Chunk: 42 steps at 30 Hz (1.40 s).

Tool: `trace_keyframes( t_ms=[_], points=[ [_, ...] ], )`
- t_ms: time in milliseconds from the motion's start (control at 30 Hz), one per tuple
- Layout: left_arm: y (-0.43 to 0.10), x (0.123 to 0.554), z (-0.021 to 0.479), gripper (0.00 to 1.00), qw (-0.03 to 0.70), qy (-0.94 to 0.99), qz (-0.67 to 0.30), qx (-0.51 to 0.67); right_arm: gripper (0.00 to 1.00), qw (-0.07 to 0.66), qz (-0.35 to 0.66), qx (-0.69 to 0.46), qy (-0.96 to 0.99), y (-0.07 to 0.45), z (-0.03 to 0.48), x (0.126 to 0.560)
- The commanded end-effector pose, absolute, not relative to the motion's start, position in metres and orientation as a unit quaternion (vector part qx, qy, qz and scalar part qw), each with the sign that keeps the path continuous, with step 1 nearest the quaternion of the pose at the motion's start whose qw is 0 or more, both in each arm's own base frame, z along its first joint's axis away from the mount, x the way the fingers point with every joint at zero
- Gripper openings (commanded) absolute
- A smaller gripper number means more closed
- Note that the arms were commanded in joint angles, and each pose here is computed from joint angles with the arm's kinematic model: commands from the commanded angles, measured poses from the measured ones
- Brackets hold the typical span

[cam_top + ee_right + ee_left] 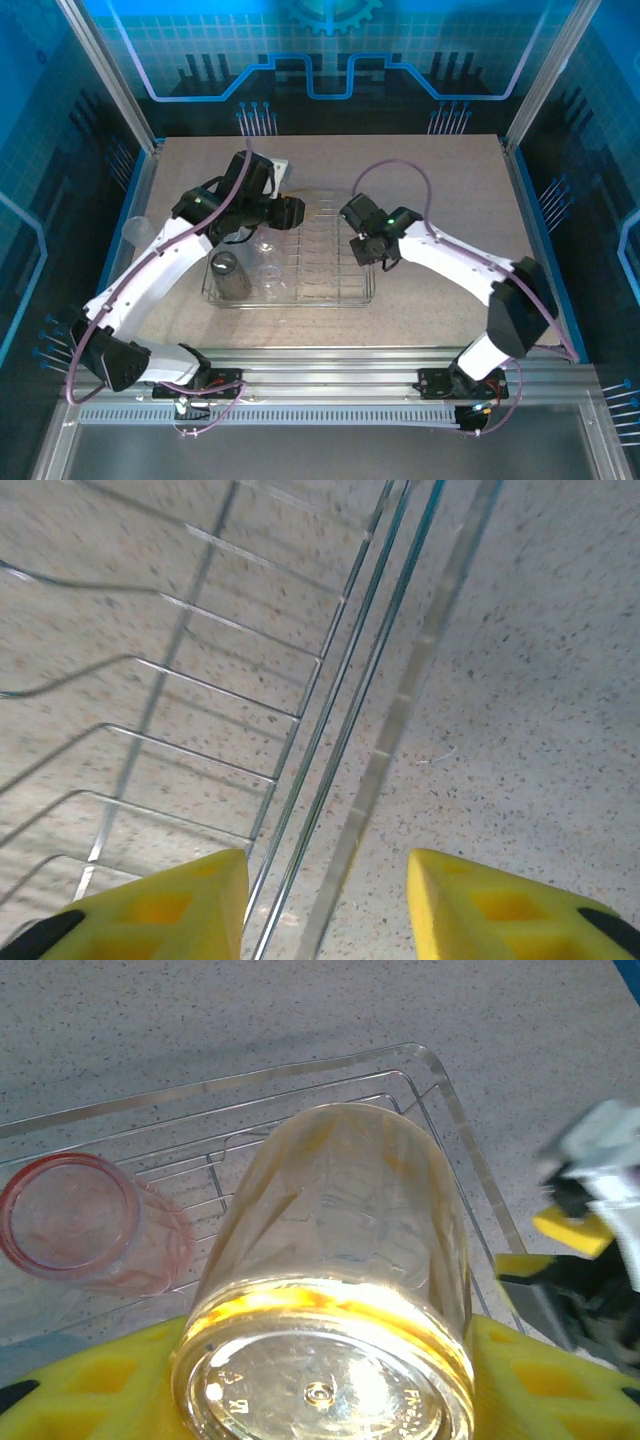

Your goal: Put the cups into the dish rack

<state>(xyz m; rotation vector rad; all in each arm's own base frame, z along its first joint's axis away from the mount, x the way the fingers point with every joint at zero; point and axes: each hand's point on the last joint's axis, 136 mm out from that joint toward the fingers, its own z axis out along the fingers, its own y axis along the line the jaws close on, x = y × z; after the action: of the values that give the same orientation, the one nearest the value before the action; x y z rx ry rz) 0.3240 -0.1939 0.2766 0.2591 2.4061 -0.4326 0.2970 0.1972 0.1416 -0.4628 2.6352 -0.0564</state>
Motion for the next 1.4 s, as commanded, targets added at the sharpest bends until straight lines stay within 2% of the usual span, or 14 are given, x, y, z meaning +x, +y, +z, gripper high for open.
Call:
trace_keyframes(
  t_ms=[0,167,333,533,733,933,1367],
  points=[
    [-0.194,0.327,0.285,0.35,0.337,0.923,-0.156,0.100,0.51,0.277,0.031,-0.165,0.946,0.202,0.188,0.293],
    [-0.204,0.332,0.290,0.35,0.332,0.923,-0.159,0.108,0.54,0.332,0.077,-0.133,0.931,0.184,0.233,0.291],
    [-0.221,0.336,0.286,0.34,0.305,0.931,-0.138,0.146,0.54,0.382,0.085,-0.068,0.918,0.131,0.254,0.292],
    [-0.253,0.336,0.263,0.35,0.247,0.937,-0.064,0.236,0.55,0.383,0.088,0.005,0.920,0.073,0.241,0.280],
    [-0.279,0.342,0.228,0.35,0.194,0.931,0.020,0.307,0.55,0.364,0.090,0.038,0.926,0.049,0.217,0.265],
    [-0.304,0.349,0.205,0.39,0.181,0.924,0.025,0.337,0.55,0.353,0.091,0.046,0.930,0.043,0.205,0.260],
    [-0.324,0.366,0.165,0.47,0.162,0.912,0.029,0.375,0.56,0.340,0.089,0.047,0.935,0.035,0.190,0.265]
  ],
)
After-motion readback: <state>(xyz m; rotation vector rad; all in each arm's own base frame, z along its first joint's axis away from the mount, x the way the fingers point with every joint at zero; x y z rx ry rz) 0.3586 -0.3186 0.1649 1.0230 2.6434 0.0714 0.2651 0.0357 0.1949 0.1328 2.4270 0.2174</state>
